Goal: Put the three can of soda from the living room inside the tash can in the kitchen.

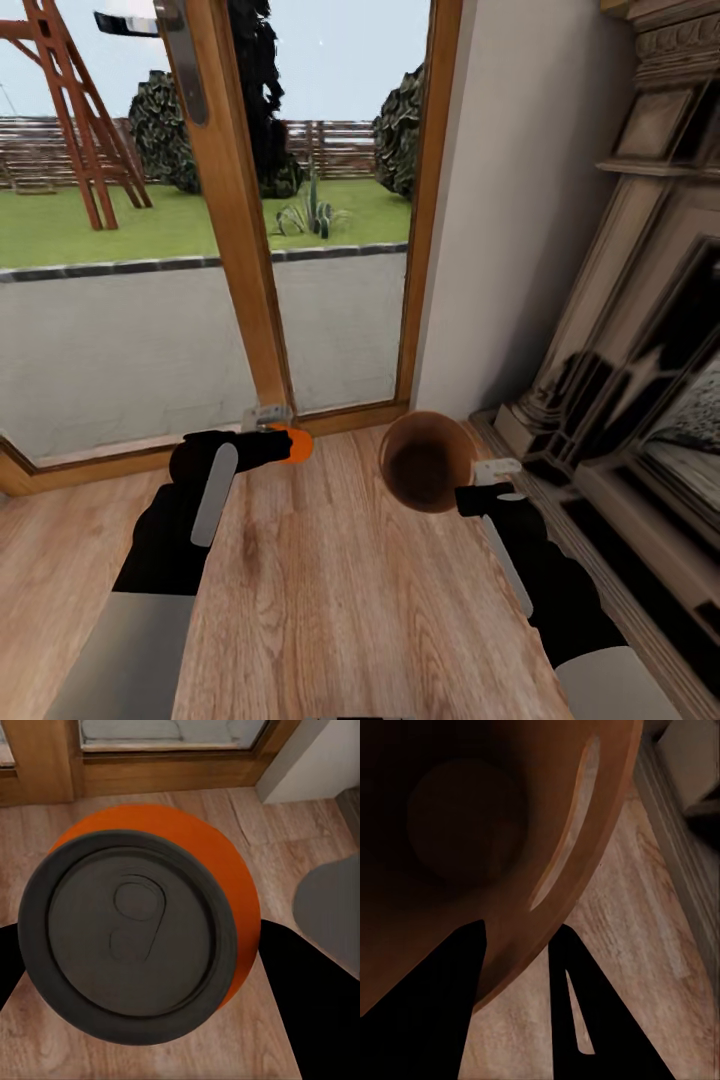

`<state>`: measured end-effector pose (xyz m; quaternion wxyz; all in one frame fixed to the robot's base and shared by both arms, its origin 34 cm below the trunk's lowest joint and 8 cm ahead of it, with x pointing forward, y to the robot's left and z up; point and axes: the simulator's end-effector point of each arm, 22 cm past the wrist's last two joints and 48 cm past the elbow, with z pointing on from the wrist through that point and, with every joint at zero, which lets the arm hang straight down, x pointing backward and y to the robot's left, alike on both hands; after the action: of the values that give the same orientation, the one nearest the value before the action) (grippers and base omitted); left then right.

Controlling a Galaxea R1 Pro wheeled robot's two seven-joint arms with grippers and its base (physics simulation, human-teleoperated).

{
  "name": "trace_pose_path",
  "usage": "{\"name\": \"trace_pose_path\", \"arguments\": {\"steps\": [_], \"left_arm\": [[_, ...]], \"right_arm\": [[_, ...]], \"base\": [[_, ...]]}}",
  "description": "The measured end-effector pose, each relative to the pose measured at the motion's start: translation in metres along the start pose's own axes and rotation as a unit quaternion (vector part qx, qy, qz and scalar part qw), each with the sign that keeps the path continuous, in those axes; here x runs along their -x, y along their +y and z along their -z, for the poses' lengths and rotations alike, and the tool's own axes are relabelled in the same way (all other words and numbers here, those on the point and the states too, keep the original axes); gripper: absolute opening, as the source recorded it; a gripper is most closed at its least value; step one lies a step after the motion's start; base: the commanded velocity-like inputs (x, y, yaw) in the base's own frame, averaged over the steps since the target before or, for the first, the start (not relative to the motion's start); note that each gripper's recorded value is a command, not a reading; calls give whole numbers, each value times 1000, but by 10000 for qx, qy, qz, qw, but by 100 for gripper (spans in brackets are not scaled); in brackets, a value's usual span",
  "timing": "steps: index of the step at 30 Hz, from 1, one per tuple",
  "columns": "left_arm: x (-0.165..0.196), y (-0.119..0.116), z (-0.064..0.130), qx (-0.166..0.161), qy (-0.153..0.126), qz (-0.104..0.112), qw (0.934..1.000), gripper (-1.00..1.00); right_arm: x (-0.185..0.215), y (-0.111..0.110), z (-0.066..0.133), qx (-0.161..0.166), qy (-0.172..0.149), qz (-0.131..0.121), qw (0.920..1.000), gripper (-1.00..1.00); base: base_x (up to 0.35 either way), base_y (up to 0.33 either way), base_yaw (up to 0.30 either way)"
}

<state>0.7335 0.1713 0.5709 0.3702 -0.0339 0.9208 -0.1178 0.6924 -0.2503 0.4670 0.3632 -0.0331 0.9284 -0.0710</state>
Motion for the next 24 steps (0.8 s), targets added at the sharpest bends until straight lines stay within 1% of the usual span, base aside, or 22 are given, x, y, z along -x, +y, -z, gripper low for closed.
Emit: {"name": "trace_pose_path", "arguments": {"steps": [3, 6, 9, 12, 16, 20, 24], "left_arm": [[-2, 1, -1, 21, 24, -1, 10000, -100], [-3, 1, -2, 25, 33, 0, 10000, -100], [-3, 1, -2, 17, 36, 1, 10000, -100], [-3, 1, -2, 13, 40, 1, 10000, -100], [-4, 1, -2, 20, 41, 2, 10000, -100], [-7, 2, -3, 31, 66, 7, 10000, -100], [-7, 2, -2, 21, 55, 9, 10000, -100]], "right_arm": [[-1, -1, 0, -36, 2, 66, 10000, -100], [-2, 4, 0, 61, 9, 10, 10000, -100], [-3, 2, 0, 28, 18, 44, 10000, -100], [-4, 3, -1, 65, 23, 11, 10000, -100], [-7, 1, -1, 22, 40, 47, 10000, -100], [-8, 2, 0, 62, 42, 16, 10000, -100], [-8, 1, 0, 38, 42, 37, 10000, -100]], "base": [[0, 0, 0], [0, 0, 0], [0, 0, 0], [0, 0, 0], [0, 0, 0], [0, 0, 0], [0, 0, 0]]}}
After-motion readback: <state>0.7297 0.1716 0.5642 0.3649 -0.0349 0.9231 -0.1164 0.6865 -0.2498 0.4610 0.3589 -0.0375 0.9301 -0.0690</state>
